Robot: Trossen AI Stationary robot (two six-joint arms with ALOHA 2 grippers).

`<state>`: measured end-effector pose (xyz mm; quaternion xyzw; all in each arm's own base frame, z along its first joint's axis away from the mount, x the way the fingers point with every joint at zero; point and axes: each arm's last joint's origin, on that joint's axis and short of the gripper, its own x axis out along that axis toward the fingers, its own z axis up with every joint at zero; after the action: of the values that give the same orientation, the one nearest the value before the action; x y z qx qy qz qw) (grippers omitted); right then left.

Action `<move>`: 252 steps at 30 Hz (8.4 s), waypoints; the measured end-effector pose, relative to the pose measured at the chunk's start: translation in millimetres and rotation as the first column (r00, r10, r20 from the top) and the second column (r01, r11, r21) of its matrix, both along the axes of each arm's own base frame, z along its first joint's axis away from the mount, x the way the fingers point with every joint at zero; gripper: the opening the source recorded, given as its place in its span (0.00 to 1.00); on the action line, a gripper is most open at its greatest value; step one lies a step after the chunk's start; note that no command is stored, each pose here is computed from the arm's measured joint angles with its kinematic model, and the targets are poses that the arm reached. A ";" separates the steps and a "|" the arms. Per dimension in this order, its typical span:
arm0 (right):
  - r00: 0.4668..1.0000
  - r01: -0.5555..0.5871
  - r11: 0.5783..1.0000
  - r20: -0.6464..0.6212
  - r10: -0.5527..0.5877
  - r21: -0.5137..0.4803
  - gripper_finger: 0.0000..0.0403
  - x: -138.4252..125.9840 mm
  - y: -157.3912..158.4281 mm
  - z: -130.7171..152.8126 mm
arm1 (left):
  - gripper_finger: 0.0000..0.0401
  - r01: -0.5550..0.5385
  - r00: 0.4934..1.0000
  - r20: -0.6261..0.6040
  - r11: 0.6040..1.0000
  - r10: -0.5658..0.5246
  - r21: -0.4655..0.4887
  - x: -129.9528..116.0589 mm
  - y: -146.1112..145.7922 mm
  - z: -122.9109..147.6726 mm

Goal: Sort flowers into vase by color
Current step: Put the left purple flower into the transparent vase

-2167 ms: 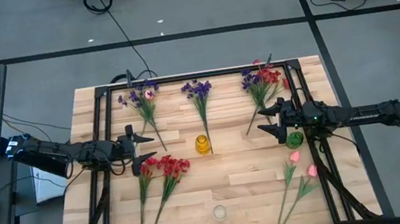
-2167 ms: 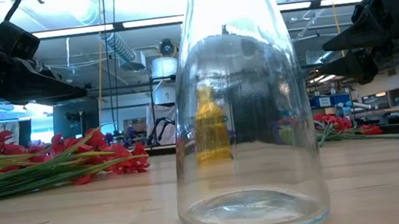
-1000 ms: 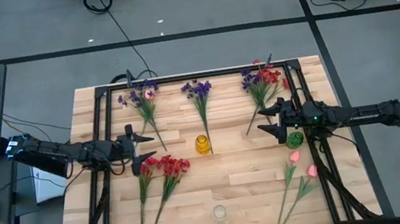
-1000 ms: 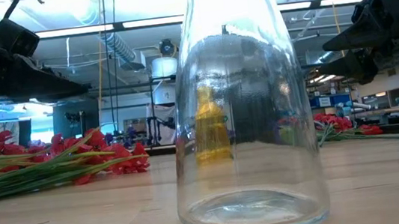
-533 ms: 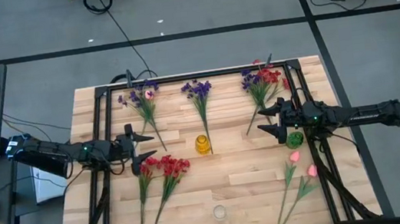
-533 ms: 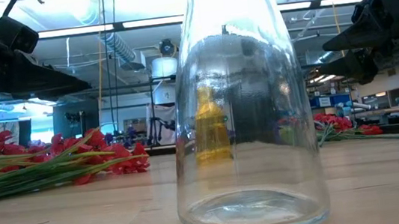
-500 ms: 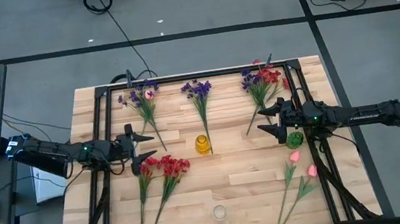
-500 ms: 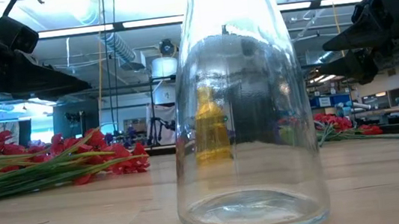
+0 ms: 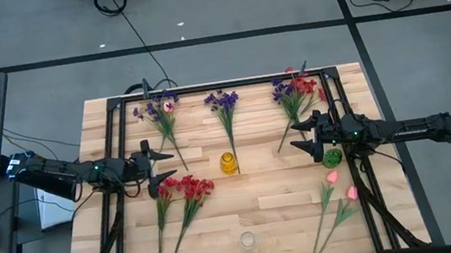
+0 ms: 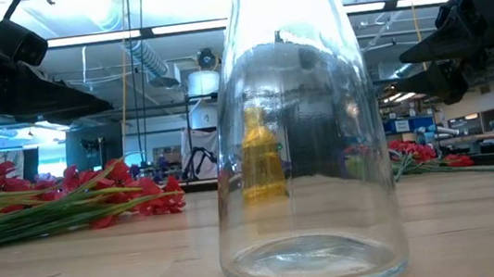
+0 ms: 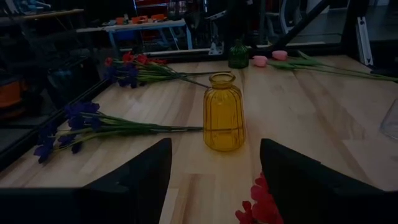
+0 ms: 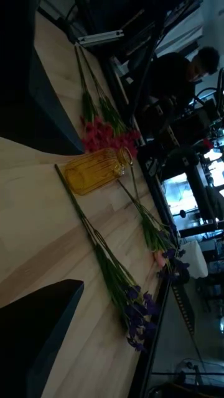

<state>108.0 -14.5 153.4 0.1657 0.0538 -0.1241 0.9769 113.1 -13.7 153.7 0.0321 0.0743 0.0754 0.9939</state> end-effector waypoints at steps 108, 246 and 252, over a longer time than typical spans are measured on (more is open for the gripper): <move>0.752 -0.079 0.876 0.606 -0.261 0.475 0.87 -14.2 -3.8 122.2 | 0.47 -0.868 0.271 -0.825 -0.244 0.496 -0.432 107.4 105.2 50.1; 0.869 0.450 0.748 -0.044 -0.494 0.488 0.87 -15.1 -9.5 135.1 | 0.04 0.599 0.760 0.452 0.773 -0.467 -0.209 138.0 -50.3 154.4; 0.860 0.484 0.730 -0.109 -0.499 0.483 0.87 -0.6 -10.9 128.9 | 0.04 0.639 0.742 0.408 0.746 -0.533 -0.188 145.8 -58.1 146.8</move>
<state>107.4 -25.4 282.3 0.4197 0.0243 -0.3575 0.8340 258.9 -71.9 300.5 -0.1180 -0.0953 -0.2538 0.9553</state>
